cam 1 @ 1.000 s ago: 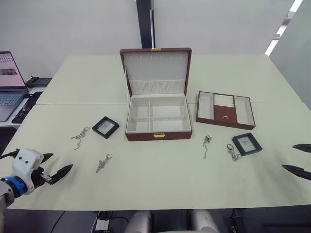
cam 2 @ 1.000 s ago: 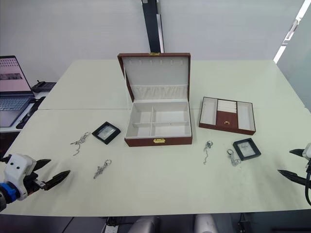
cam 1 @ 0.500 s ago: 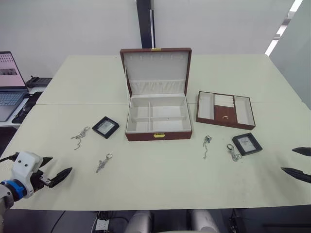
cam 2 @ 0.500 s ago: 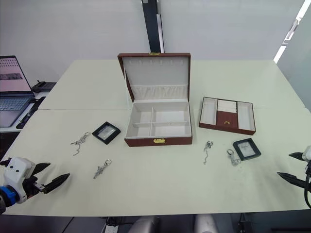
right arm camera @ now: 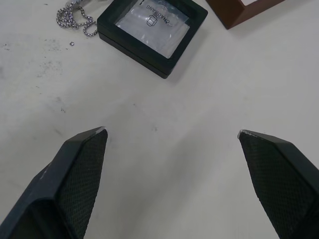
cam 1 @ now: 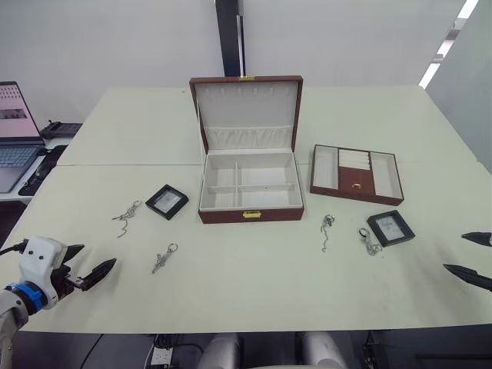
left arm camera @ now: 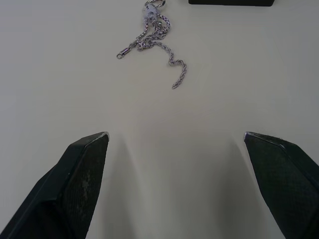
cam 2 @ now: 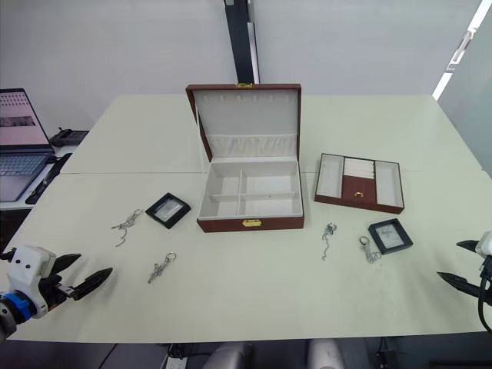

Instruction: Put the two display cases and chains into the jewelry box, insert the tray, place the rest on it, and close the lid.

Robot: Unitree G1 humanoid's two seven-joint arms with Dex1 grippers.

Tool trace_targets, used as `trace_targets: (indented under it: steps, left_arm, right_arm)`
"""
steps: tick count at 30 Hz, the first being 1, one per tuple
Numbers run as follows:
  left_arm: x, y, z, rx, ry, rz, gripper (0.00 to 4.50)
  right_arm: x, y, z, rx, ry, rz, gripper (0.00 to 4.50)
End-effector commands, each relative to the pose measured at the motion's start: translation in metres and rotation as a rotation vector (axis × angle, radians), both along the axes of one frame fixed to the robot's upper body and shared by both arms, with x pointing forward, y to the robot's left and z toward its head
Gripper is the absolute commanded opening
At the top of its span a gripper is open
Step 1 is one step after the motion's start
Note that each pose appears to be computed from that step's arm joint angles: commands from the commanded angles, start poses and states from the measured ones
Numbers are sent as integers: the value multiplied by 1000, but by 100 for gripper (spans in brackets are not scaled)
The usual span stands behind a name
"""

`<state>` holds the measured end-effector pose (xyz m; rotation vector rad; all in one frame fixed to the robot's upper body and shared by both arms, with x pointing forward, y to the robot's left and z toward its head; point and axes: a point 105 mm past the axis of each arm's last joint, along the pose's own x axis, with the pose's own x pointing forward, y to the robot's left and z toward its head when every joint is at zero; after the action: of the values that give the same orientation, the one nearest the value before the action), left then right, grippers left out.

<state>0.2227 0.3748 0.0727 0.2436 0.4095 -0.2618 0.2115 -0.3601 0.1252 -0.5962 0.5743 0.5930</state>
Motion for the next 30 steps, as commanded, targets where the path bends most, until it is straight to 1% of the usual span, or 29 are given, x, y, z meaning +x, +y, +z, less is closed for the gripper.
trace_targets:
  steps: [1,6,9,10,12,13,15,16,19,21,22,23,25,27,28,30]
  left_arm:
    - [2,7,18,29,-54,33,450]
    - [4,7,20,23,-58,52,450]
    - [8,6,25,12,-82,59,450]
    - [11,5,29,12,-102,57,431]
    - [17,2,35,6,-130,52,394]
    - [20,0,39,1,-144,46,362]
    - [29,-11,47,-10,-159,7,299]
    - [32,-15,49,-13,-162,-9,275]
    - [47,-35,60,-21,-182,-67,173]
    - [56,-47,64,-37,-191,-94,120]
    - [61,-54,65,-52,-193,-102,82]
    - [66,-60,66,-62,-193,-110,60]
    - [74,-71,65,-72,-188,-132,2]
    - [81,-84,65,-76,-182,-162,0]
    - [83,-87,65,-77,-180,-168,0]
    - [94,-98,66,-72,-178,-170,0]
  right_arm:
    - [3,-3,12,-34,-58,-14,445]
    - [13,-10,17,-13,-127,-105,445]
    - [19,-9,23,13,-171,-126,445]
    - [22,-6,26,30,-192,-125,448]
    - [27,-1,32,56,-219,-121,409]
    - [29,3,34,68,-230,-116,385]
    - [36,14,41,97,-248,-93,317]
    - [38,19,43,105,-252,-83,287]
    - [48,39,48,105,-262,-33,193]
    - [53,51,49,109,-262,-13,154]
    - [57,59,50,120,-263,0,124]
    - [60,66,51,128,-262,12,107]
    - [65,77,51,133,-255,41,59]
    - [70,89,51,134,-252,69,15]
    - [72,92,51,134,-251,74,2]
    - [84,108,51,128,-267,102,2]
